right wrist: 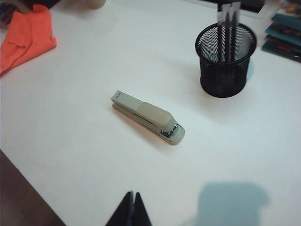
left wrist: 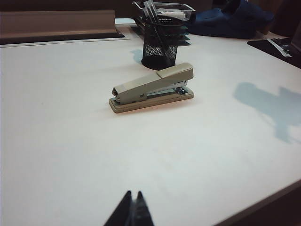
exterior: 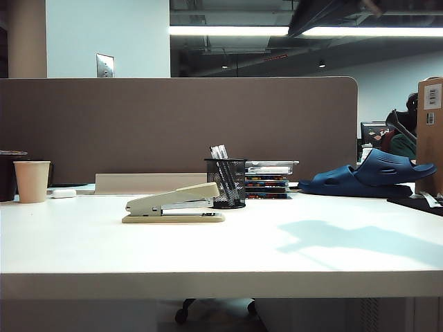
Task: Press the stapler down.
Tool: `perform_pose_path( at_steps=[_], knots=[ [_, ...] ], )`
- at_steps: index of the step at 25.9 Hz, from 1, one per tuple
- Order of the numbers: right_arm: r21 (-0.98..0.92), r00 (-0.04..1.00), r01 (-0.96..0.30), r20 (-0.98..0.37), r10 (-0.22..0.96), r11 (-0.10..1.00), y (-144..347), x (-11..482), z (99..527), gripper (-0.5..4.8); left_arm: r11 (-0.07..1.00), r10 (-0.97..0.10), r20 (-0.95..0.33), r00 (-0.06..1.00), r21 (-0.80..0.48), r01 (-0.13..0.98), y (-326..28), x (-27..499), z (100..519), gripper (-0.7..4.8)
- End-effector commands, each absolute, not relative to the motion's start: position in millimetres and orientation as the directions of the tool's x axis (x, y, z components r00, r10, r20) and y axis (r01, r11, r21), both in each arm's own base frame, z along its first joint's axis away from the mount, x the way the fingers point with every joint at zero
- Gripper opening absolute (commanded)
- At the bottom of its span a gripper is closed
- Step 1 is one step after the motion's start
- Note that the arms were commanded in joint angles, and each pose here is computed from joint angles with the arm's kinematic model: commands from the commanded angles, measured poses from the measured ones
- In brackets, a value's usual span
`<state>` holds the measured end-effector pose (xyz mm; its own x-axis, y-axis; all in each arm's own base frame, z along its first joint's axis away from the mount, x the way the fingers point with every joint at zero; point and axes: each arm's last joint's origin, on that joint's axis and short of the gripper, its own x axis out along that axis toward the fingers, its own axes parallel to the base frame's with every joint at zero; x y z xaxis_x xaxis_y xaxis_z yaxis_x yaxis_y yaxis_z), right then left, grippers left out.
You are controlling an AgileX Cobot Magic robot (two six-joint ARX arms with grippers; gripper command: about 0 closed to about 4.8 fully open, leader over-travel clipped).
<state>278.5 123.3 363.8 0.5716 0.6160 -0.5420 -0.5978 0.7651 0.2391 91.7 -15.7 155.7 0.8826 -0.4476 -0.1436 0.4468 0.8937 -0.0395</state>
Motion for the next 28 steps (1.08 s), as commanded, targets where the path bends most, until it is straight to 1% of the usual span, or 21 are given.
perform_pose_path(
  at_steps=[1, 4, 7, 15, 24, 28],
  knots=[
    [0.254, 0.558, -0.612, -0.533, 0.636, 0.749, 141.7, 299.0, 365.5, -0.09, 0.894, -0.447, -0.134, 0.884, -0.034, 0.447, -15.7, 91.5, 158.1, -0.05],
    [0.257, 0.543, -0.621, -0.541, 0.643, 0.74, 153.8, 313.0, 360.8, -0.09, 0.894, -0.447, -0.134, 0.884, -0.034, 0.447, -15.7, 91.5, 158.1, -0.05],
    [0.263, 0.523, -0.637, -0.544, 0.657, 0.725, 170.4, 334.1, 346.5, -0.09, 0.894, -0.447, -0.134, 0.884, -0.034, 0.447, -15.7, 91.5, 158.1, -0.06],
    [0.292, 0.473, -0.624, -0.597, 0.648, 0.725, 185.4, 364.5, 310.3, -0.09, 0.894, -0.447, -0.134, 0.884, -0.034, 0.447, -15.7, 91.5, 158.1, -0.06],
    [0.318, 0.441, -0.638, -0.595, 0.671, 0.701, 196.1, 384.3, 279.1, -0.09, 0.896, -0.444, -0.134, 0.886, -0.033, 0.444, -15.6, 91.6, 158.1, -0.06],
    [0.343, 0.414, -0.663, -0.573, 0.707, 0.666, 200.9, 391.4, 268.2, -0.09, 0.896, -0.443, -0.134, 0.886, -0.033, 0.443, -15.6, 91.6, 158.1, -0.06]
  ],
)
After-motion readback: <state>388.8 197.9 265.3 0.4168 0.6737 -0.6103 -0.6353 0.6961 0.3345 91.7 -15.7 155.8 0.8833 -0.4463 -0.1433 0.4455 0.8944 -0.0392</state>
